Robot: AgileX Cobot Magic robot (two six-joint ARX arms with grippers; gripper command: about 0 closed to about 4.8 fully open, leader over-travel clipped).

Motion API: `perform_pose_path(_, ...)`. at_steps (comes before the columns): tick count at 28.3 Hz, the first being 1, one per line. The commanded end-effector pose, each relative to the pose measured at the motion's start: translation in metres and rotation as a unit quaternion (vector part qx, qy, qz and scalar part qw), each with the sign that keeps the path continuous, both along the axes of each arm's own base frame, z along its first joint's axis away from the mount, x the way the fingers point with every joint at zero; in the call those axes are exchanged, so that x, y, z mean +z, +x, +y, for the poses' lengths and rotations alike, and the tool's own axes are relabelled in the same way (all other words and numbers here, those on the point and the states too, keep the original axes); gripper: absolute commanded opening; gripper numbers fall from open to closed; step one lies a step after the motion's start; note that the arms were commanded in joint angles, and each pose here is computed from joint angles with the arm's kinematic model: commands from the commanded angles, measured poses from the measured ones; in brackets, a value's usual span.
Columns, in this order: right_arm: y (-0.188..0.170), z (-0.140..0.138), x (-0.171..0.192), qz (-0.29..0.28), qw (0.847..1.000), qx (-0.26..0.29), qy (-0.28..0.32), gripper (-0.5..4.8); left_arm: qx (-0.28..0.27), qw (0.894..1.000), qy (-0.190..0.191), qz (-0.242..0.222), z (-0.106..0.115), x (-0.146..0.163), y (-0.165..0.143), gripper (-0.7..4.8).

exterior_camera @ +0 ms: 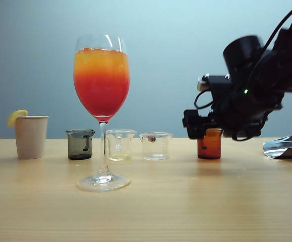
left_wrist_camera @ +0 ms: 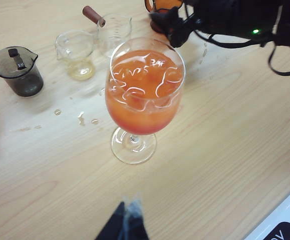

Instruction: Pick up the fourth measuring cup from the left, pour the grenadine inside into the goblet, and finally put the measuring cup back in its original place.

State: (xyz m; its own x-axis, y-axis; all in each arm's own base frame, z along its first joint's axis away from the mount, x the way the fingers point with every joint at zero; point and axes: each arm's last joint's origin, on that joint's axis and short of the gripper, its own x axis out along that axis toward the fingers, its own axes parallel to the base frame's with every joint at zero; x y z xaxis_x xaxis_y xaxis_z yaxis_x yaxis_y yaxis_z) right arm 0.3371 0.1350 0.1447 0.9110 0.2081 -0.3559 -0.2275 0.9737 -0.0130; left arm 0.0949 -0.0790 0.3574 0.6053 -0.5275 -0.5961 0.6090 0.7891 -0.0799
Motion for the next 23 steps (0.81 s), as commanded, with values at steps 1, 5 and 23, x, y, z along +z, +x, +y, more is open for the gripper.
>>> perform_pose_path(1, -0.009, -0.004, 0.017, -0.015, 1.0, -0.003, 0.009, 4.79, 0.001, 1.0, -0.005, -0.007, 0.0, 0.003, 0.0, -0.05)
perform_pose_path(5, -0.026, -0.011, 0.028, -0.008, 1.0, -0.002, 0.013, 4.79, 0.001, 1.0, -0.004, -0.007, 0.0, 0.003, 0.0, -0.05)
perform_pose_path(23, -0.135, -0.053, 0.119, 0.064, 0.997, 0.034, 0.008, -0.05, -0.001, 1.0, -0.004, -0.008, 0.0, 0.003, 0.0, -0.05)
